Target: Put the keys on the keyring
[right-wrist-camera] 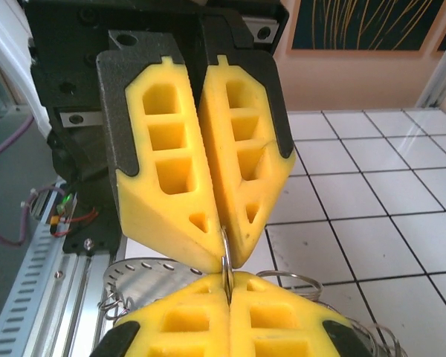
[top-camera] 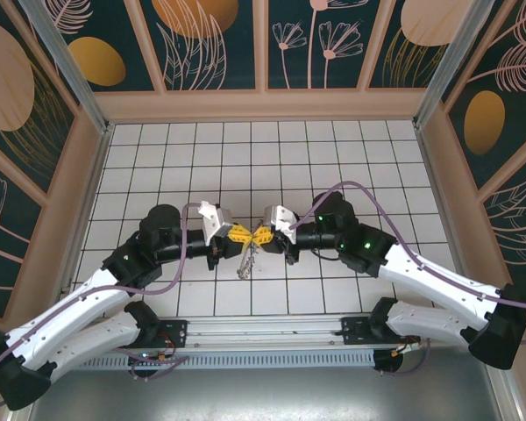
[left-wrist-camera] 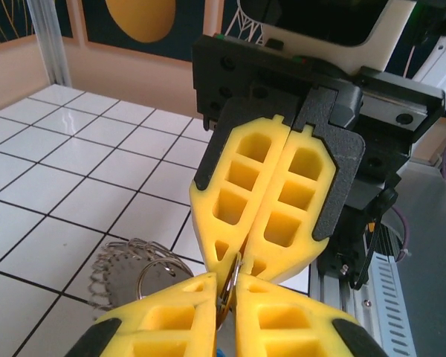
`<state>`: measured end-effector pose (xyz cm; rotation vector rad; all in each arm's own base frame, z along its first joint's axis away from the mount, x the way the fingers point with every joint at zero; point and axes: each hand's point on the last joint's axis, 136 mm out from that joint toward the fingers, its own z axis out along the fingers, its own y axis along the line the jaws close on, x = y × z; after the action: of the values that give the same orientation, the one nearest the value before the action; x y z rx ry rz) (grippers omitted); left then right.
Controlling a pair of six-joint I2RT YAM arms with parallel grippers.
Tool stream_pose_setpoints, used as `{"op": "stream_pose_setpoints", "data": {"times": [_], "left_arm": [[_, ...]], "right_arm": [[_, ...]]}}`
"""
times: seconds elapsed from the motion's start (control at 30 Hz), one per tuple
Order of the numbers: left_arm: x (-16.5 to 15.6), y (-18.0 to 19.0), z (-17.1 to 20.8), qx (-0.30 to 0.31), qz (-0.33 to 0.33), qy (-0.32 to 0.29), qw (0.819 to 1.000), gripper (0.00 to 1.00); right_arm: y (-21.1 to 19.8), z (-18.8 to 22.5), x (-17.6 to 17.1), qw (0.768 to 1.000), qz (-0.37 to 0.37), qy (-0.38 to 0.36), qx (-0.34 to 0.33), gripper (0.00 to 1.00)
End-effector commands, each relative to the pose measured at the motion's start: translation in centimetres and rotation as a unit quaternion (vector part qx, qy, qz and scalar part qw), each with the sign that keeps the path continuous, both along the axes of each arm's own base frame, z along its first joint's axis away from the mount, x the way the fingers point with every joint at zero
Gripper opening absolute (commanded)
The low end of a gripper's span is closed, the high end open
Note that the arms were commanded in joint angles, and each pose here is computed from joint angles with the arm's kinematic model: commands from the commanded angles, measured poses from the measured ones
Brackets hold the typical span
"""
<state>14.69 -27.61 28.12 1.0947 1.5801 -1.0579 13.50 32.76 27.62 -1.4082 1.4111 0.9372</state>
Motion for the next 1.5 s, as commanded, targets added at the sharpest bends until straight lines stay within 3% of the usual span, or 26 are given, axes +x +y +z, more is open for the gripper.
{"op": "stream_pose_setpoints", "data": {"times": [0.0, 0.2, 0.33, 0.5, 0.57, 0.77, 0.87, 1.1, 1.2, 1.23, 1.4, 1.47], "left_arm": [[-1.7, -0.4, 0.9, 0.001, -0.044, -0.002, 0.999, 0.04], [-1.7, -0.3, 1.5, -0.012, -0.043, -0.014, 0.999, 0.00], [-1.8, 0.1, 2.9, -0.075, -0.030, -0.029, 0.996, 0.00], [-2.8, 0.6, 4.3, -0.161, -0.043, -0.038, 0.985, 0.00], [-3.2, 0.8, 4.6, -0.183, -0.052, -0.042, 0.981, 0.00], [-4.0, 0.7, 4.8, -0.204, -0.078, -0.040, 0.975, 0.00], [-4.2, 0.7, 5.0, -0.207, -0.083, -0.039, 0.974, 0.00], [-2.2, 0.3, 3.4, -0.131, -0.034, -0.025, 0.990, 0.02], [-1.7, 0.2, 2.0, -0.081, -0.020, -0.012, 0.996, 0.20], [-1.5, 0.2, 1.5, -0.061, -0.018, -0.005, 0.998, 0.21], [-1.6, 0.0, 0.1, -0.005, -0.029, 0.020, 0.999, 0.18], [-1.7, -0.1, 0.0, 0.002, -0.033, 0.025, 0.999, 0.11]], "right_arm": [[0.5, 1.9, 0.8, 0.999, -0.008, -0.034, -0.009, 0.00], [0.6, 3.3, 0.1, 0.999, 0.004, -0.040, 0.004, 0.00], [0.6, 3.6, 0.0, 0.999, 0.002, -0.036, 0.025, 0.00], [0.5, 3.9, -0.4, 0.998, 0.002, -0.029, 0.051, 0.19], [0.5, 4.2, -0.4, 0.998, 0.002, -0.031, 0.060, 0.21], [0.6, 4.6, -0.4, 0.997, 0.003, -0.036, 0.070, 0.13], [0.7, 4.5, -0.4, 0.997, 0.006, -0.037, 0.070, 0.01], [0.5, 4.5, 0.6, 0.998, -0.016, -0.055, 0.041, 0.00], [0.6, 4.1, 1.2, 0.998, -0.021, -0.052, 0.002, 0.00], [0.6, 4.0, 1.2, 0.998, -0.021, -0.051, -0.009, 0.00], [0.9, 3.8, 0.7, 0.998, -0.005, -0.039, -0.040, 0.00], [1.0, 3.8, 0.3, 0.998, -0.001, -0.042, -0.055, 0.00]]}}
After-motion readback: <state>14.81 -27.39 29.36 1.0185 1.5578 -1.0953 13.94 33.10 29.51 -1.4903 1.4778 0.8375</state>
